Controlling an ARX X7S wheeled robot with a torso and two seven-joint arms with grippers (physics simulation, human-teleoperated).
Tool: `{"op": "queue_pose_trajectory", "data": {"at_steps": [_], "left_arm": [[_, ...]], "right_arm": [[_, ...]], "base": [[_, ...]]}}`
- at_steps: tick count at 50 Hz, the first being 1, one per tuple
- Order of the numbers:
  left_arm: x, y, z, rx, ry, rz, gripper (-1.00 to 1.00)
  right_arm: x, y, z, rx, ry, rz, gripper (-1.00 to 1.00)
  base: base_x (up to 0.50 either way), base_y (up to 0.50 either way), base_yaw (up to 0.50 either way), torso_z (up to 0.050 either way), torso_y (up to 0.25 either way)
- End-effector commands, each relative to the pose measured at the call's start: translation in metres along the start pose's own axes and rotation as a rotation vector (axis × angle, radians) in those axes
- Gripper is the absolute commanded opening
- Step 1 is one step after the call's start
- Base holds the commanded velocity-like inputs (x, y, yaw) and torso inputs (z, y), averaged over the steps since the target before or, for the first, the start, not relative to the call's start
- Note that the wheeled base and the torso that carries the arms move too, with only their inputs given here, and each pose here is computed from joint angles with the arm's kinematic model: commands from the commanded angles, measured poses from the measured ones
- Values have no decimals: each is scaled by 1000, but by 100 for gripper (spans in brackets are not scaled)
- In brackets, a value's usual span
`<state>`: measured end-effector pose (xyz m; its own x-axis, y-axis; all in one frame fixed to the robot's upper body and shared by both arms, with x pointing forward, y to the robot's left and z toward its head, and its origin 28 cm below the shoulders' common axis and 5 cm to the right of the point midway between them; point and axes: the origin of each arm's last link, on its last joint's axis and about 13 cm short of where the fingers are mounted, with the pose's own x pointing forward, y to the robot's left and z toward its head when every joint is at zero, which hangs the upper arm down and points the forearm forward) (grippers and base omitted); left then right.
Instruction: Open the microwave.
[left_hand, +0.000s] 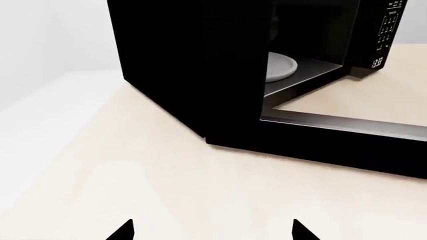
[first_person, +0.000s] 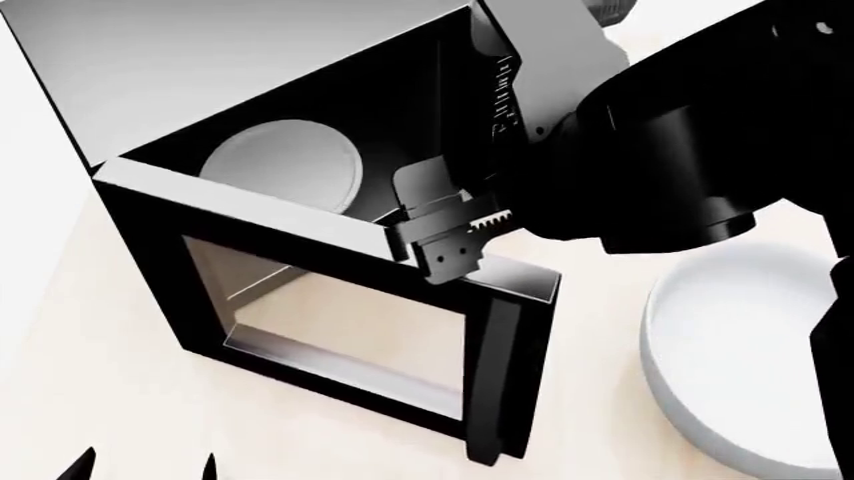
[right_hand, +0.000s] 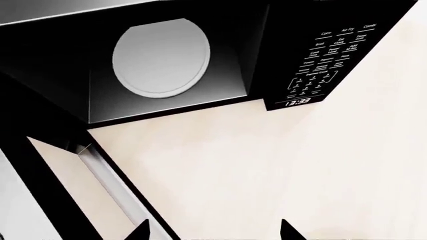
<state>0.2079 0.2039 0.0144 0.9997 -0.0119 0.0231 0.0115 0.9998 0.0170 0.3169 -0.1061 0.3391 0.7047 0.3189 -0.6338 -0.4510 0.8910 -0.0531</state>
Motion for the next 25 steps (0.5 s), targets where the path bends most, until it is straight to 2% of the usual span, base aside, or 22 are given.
{"op": "queue_pose_trajectory", "data": {"at_steps": [1, 25], "left_arm": [[-1, 0, -2, 2, 12, 0, 100], [0, 0, -2, 3, 14, -1, 100]], "right_arm": [[29, 18, -32, -28, 159, 133, 100], [25, 32, -51, -31, 171, 190, 100]], "base": [[0, 3, 5, -11, -13], [1, 4, 5, -4, -9]]}}
